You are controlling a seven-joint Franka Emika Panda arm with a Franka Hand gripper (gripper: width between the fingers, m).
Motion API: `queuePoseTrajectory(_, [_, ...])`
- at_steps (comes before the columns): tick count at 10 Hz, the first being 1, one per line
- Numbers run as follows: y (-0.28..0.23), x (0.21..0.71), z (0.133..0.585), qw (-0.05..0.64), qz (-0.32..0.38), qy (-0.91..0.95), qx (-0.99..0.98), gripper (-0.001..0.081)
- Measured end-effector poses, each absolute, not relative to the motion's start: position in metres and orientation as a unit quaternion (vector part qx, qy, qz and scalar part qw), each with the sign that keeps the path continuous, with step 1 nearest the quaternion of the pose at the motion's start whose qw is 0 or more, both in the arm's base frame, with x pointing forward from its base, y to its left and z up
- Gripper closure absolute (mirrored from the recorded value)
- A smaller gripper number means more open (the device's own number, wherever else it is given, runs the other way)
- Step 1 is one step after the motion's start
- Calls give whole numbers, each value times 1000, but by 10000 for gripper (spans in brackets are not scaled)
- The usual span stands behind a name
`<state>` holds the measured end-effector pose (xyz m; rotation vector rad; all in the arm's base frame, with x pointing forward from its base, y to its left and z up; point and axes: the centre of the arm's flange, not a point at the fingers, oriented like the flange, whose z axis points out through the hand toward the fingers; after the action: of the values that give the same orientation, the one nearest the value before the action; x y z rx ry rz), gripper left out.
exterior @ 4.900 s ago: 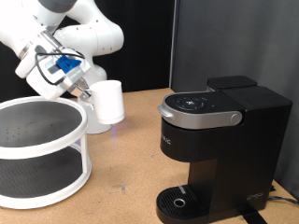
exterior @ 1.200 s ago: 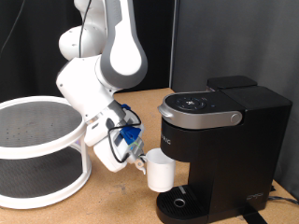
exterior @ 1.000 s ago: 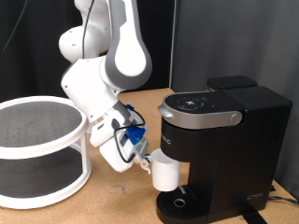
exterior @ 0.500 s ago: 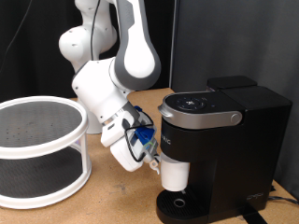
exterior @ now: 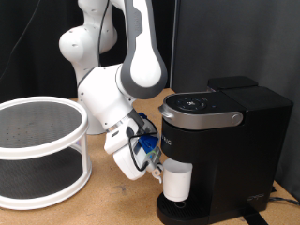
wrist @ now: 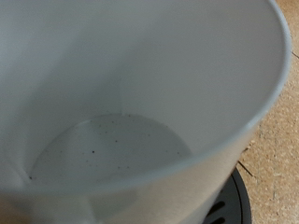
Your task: Make a cup of coffee with the keurig machine
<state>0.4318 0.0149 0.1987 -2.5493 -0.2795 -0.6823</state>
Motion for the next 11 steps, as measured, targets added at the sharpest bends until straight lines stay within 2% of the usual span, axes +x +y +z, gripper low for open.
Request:
queuePoseTrajectory(7, [15,433,179,237,-253,-99,-933,737])
queuePoseTrajectory(8, [15,434,179,239,-255,-100,-932,548])
queuePoseTrajectory(9, [16,434,179,242,-256,-100,-931,548])
queuePoseTrajectory(10, [15,434,179,245,-257,-100,-929,365])
queuePoseTrajectory(11, [15,435,180,247,-259,-101,-928,228])
